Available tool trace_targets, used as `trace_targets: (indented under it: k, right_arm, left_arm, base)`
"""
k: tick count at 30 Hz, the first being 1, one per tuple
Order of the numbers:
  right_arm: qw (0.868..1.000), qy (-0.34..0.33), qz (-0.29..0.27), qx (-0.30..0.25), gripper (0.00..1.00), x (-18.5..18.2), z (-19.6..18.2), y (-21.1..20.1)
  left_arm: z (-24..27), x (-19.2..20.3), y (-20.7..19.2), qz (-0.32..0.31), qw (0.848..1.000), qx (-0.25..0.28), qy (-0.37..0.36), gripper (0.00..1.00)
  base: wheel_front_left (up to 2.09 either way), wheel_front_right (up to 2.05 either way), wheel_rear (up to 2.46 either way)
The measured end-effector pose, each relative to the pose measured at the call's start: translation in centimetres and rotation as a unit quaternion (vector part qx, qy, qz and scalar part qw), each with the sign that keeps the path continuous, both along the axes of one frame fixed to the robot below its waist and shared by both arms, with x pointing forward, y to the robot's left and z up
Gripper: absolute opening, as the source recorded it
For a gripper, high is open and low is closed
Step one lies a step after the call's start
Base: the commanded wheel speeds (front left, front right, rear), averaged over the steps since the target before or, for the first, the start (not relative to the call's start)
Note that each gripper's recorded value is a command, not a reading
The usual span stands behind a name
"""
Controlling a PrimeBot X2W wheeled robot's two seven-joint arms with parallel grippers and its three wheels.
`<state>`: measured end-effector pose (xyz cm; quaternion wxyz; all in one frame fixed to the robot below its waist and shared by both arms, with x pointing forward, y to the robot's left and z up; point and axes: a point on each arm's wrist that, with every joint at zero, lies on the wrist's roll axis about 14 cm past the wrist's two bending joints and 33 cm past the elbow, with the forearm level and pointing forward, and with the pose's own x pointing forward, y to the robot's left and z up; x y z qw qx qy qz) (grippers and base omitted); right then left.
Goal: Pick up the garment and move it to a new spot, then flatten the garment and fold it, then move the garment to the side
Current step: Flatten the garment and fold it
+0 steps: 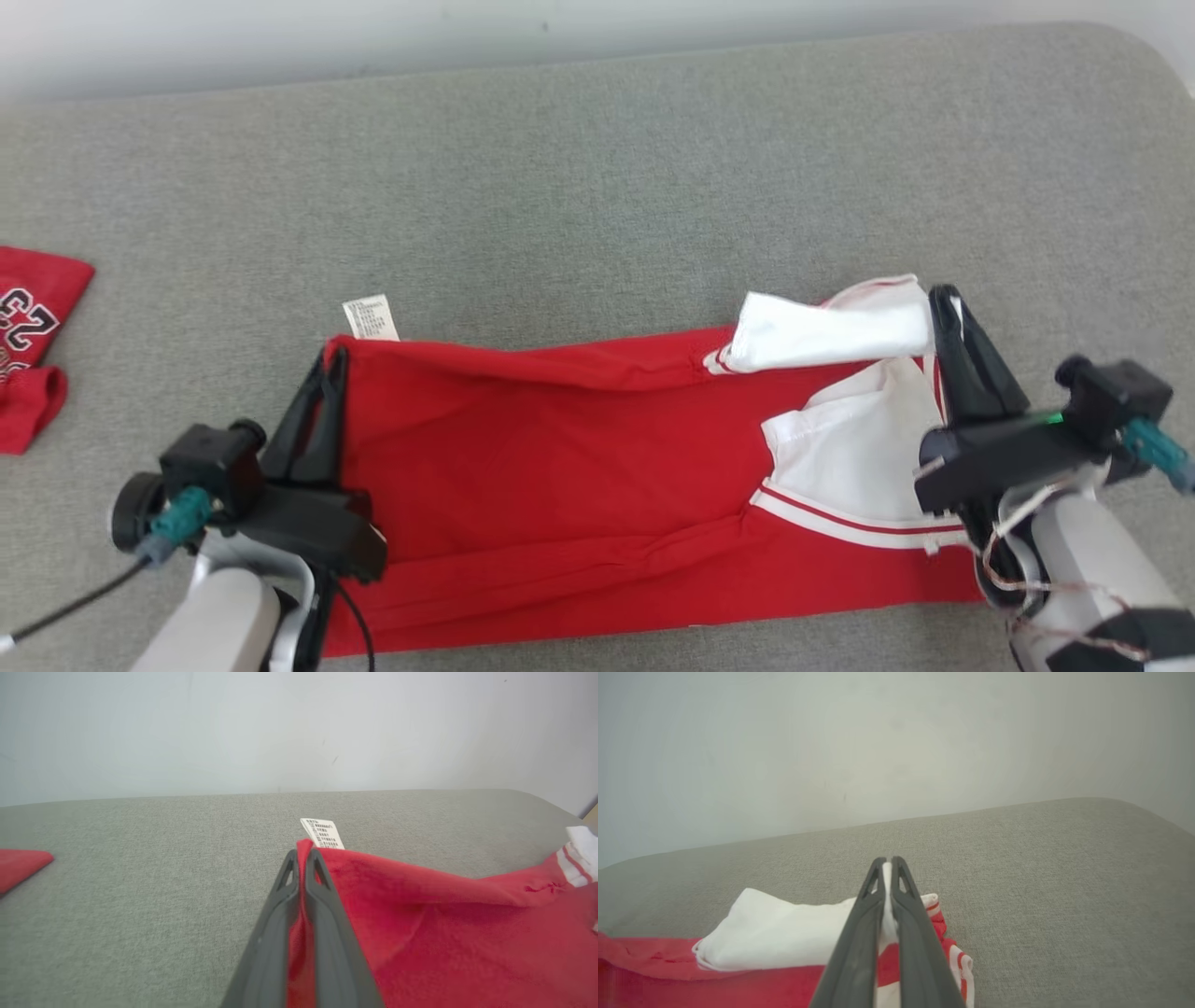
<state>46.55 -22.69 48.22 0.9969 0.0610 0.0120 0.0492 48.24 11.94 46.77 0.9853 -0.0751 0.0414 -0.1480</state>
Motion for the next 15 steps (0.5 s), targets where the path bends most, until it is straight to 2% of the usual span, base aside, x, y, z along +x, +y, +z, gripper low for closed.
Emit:
trace_targets:
  k: [9, 15]
  right_arm:
    - [0.999, -0.010, -0.021, 0.035, 0.00, -3.4, 0.1, 0.0]
    - [0.998, 0.009, -0.047, 0.049, 0.00, -6.2, -1.1, -0.8]
  left_arm:
    - [0.2, -3.0, 0.4, 0.027, 1.000, -0.016, -0.001, 0.00]
    - [-1.4, -5.4, 0.7, 0.042, 0.999, -0.017, 0.022, 0.00]
  base:
    - [0.00, 0.00, 0.00]
    - [0.00, 0.00, 0.00]
